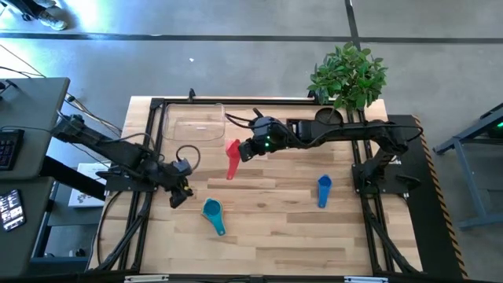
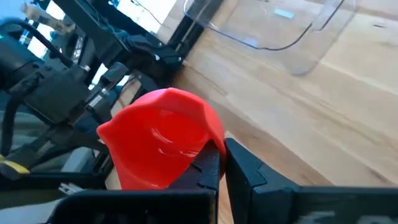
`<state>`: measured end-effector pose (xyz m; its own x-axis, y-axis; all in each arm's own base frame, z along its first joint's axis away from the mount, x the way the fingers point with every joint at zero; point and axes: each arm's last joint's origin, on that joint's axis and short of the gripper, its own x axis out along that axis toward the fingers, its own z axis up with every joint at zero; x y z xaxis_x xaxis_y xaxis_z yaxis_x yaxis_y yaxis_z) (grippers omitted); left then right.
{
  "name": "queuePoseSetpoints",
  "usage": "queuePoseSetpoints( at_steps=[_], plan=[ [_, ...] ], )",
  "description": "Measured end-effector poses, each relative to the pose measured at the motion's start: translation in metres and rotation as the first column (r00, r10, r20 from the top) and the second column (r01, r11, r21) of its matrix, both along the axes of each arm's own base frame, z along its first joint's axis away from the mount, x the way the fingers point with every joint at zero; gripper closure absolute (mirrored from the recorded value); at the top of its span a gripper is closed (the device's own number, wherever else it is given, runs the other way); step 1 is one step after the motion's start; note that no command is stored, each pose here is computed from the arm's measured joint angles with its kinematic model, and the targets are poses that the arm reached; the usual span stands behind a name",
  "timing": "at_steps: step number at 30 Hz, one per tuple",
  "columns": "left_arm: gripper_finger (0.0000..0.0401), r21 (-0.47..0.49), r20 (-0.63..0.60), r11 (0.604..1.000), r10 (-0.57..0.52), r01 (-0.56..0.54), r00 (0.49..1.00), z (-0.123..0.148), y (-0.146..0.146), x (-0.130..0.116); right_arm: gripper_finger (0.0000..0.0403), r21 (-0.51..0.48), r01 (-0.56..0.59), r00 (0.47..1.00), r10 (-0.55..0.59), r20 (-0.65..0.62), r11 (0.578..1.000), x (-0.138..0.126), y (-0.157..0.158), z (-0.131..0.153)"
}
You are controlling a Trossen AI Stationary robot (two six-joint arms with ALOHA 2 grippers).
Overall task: Nest measuring cups in basket
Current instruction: Stack the red measuring cup on top of the light blue measuring cup
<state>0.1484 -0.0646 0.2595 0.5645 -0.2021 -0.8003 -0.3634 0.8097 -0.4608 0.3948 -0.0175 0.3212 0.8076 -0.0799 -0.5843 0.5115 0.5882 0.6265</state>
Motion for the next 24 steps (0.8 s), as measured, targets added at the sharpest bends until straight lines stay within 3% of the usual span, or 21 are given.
queuePoseSetpoints(
  at_steps=[8, 19, 24],
  plan=[
    [0.0339, 0.046, -0.163, 0.999, -0.012, 0.020, 0.987, -0.027, -0.021, 0.018, 0.0403, 0.005, -0.048, 0.998, 0.048, -0.044, 0.999, -0.002, 0.001, -0.003],
    [0.0339, 0.048, -0.351, 0.989, 0.147, -0.139, 0.925, -0.066, -0.038, 0.042, 0.0403, -0.007, -0.098, 0.994, 0.098, -0.052, 0.995, -0.003, 0.002, -0.004],
    [0.0339, 0.042, -0.379, 0.984, 0.176, -0.173, 0.909, -0.077, -0.043, 0.049, 0.0403, -0.011, -0.122, 0.991, 0.121, -0.054, 0.992, -0.003, 0.003, -0.004]
  ],
)
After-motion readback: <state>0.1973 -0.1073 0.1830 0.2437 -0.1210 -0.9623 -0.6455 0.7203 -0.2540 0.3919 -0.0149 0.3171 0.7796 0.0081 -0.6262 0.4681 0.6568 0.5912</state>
